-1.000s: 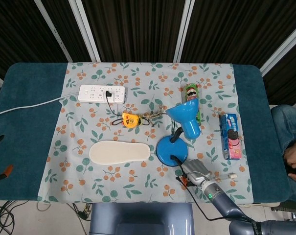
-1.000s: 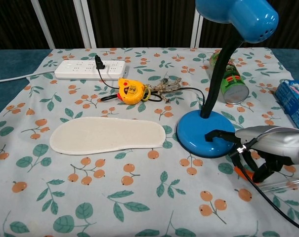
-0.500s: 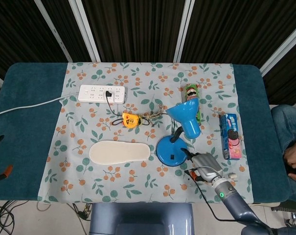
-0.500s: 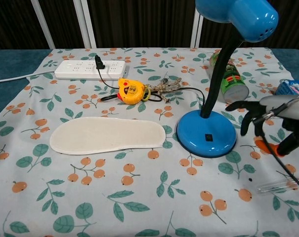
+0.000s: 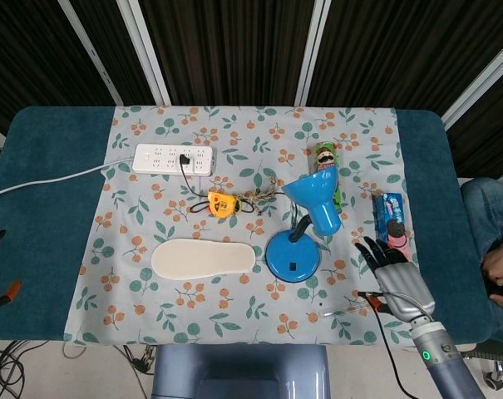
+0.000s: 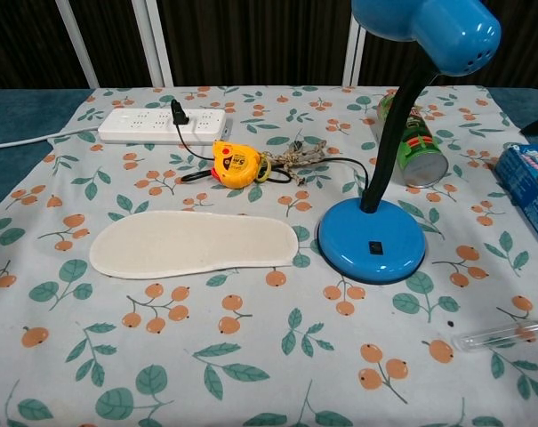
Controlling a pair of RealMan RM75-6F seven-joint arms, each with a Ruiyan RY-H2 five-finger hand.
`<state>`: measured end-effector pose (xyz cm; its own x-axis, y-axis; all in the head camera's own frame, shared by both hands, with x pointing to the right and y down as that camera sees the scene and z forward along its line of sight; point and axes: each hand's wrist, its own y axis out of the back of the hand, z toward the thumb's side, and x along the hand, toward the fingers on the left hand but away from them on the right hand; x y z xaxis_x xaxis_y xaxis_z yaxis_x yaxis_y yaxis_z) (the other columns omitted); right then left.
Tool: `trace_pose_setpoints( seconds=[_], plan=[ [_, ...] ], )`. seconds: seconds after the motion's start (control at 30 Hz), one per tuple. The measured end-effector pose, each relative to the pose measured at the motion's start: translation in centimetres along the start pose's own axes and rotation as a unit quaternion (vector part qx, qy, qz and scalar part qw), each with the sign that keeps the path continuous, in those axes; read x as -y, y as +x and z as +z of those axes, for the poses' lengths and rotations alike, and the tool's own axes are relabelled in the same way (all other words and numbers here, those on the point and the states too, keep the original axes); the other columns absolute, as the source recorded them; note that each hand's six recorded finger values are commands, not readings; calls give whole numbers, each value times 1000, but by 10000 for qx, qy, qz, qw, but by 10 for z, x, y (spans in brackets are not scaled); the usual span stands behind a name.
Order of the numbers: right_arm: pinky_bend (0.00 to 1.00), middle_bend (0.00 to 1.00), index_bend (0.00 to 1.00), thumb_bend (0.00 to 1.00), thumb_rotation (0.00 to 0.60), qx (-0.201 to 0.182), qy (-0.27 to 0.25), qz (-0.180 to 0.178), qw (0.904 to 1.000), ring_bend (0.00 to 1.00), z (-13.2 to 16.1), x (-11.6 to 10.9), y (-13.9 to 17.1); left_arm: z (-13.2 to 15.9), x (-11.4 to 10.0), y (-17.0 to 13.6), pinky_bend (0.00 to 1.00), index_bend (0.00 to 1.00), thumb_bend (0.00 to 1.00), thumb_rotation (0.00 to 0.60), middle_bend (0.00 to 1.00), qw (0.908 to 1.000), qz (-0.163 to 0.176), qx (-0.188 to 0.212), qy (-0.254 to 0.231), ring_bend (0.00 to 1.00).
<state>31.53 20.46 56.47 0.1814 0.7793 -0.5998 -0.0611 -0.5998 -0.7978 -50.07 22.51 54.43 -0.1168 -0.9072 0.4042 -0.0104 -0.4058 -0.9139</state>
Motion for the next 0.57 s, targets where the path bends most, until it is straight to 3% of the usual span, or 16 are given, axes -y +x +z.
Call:
trace_pose_setpoints(
  seconds=[0.07,0.2,0.33,0.57],
  plan=[
    [0,9,0,341,600,118,91,-255,9996,14,-14,0,11,0,0,0,131,100,247,600,2,10000,-1,0,-4,0],
    [0,9,0,276,600,378,6,-398,9985,14,-41,8,31,0,1,0,131,100,246,600,2,10000,-8,10,20,0],
    [0,9,0,273,600,678,6,-690,9953,13,-67,11,47,0,1,0,130,100,246,600,2,10000,4,5,38,0],
    [0,7,0,272,600,881,43,-1178,9891,13,-84,12,51,1,2,0,130,100,247,600,2,10000,0,16,96,0]
  ],
)
